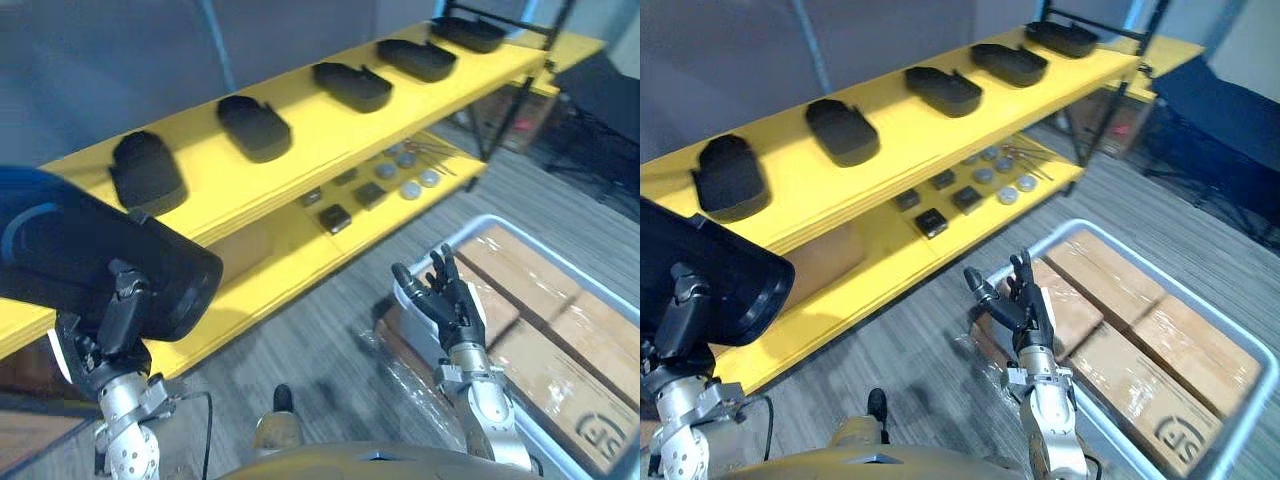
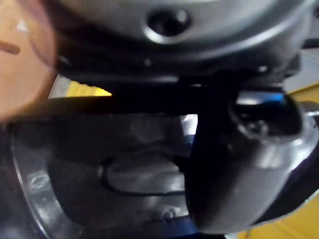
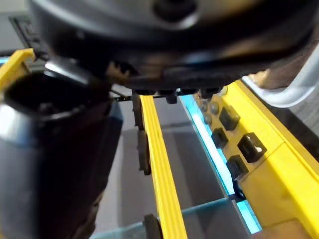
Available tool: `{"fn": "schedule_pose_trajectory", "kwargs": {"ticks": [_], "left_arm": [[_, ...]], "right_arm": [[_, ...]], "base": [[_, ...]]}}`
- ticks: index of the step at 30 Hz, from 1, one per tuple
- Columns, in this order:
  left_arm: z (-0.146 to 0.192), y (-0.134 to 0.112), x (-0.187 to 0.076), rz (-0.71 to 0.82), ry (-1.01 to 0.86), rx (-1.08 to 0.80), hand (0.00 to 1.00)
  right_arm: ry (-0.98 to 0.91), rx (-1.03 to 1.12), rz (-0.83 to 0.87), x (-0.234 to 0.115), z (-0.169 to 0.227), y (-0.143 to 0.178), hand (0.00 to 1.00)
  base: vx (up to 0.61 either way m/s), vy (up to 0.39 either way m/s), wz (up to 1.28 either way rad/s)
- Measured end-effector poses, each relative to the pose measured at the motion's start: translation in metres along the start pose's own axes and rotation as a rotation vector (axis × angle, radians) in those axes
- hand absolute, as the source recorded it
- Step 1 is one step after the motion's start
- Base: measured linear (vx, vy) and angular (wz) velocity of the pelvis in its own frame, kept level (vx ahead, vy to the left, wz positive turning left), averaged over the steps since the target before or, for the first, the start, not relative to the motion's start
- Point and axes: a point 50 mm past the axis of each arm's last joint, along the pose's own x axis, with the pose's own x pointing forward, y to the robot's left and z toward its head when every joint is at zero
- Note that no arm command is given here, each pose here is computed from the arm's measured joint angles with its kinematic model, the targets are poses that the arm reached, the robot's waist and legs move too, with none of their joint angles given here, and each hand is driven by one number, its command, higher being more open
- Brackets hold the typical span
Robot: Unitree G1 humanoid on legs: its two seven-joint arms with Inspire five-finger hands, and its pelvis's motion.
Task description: Walk over and take three plastic housings, then place them on the shelf
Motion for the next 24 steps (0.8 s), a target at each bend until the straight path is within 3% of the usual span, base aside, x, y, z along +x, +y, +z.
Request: {"fn": "schedule_pose_trajectory", "kwargs": {"ticks": [7,13,18,24], "left_arm": [[0.021,-0.021,0.01,-0.134,-0.144,-0.035,0.0],[0.034,-0.047,0.023,-0.259,-0.287,0.047,0.0],[0.037,-0.064,0.036,-0.237,-0.381,-0.055,0.0],[0.038,-0.079,0.027,-0.302,-0.395,-0.134,0.0]], "right_arm": [[-0.049,0.074,-0.02,0.01,0.005,0.02,1.0],[-0.048,0.085,-0.052,0.013,0.003,0.024,1.0],[-0.181,0.06,-0.066,0.023,0.027,0.01,1.0],[-0.36,0.036,-0.093,0.025,0.065,-0.002,1.0]], "base": [[0.07,0.119,0.05],[0.11,0.189,0.51],[0.13,0.003,0.72],[0.17,-0.112,0.79]]}}
